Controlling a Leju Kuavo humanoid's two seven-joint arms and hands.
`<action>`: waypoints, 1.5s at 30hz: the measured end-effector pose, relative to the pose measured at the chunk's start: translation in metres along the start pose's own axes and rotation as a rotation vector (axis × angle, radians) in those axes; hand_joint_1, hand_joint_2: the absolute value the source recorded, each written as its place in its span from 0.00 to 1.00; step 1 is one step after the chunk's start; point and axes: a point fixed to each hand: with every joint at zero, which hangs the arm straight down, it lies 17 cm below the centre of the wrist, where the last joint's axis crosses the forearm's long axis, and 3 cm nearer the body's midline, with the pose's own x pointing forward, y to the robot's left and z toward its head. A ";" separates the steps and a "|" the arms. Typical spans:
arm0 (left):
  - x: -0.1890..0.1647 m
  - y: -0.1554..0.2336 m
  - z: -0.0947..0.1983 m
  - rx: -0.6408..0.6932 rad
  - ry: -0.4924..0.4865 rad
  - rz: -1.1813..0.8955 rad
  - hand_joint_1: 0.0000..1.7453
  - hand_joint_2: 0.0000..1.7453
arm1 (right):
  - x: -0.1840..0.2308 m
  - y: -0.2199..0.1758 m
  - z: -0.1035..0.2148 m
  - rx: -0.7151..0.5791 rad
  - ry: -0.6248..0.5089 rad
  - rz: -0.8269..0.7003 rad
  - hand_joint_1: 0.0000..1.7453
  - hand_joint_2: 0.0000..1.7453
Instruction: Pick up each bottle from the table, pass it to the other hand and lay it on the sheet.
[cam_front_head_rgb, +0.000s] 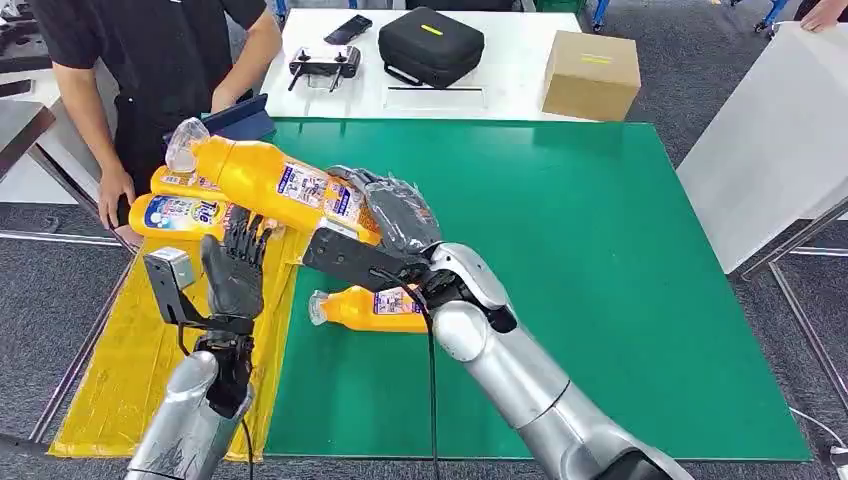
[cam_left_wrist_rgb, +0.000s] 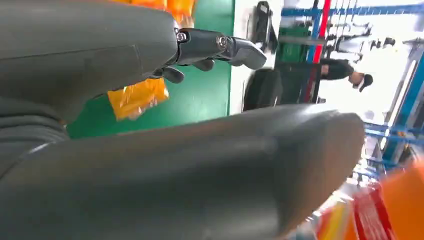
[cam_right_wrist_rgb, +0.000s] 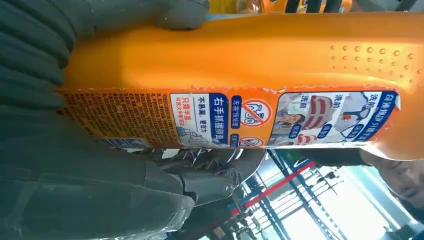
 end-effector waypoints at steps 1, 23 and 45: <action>0.000 -0.004 0.000 -0.008 0.003 0.013 0.00 0.00 | -0.001 0.001 0.000 0.001 0.003 -0.001 0.99 1.00; 0.009 -0.060 -0.013 -0.133 -0.004 0.079 0.00 1.00 | -0.062 0.004 -0.016 0.038 0.158 -0.008 1.00 1.00; 0.009 -0.057 -0.017 -0.112 -0.011 0.081 0.00 1.00 | -0.067 0.011 -0.020 0.053 0.178 -0.022 1.00 1.00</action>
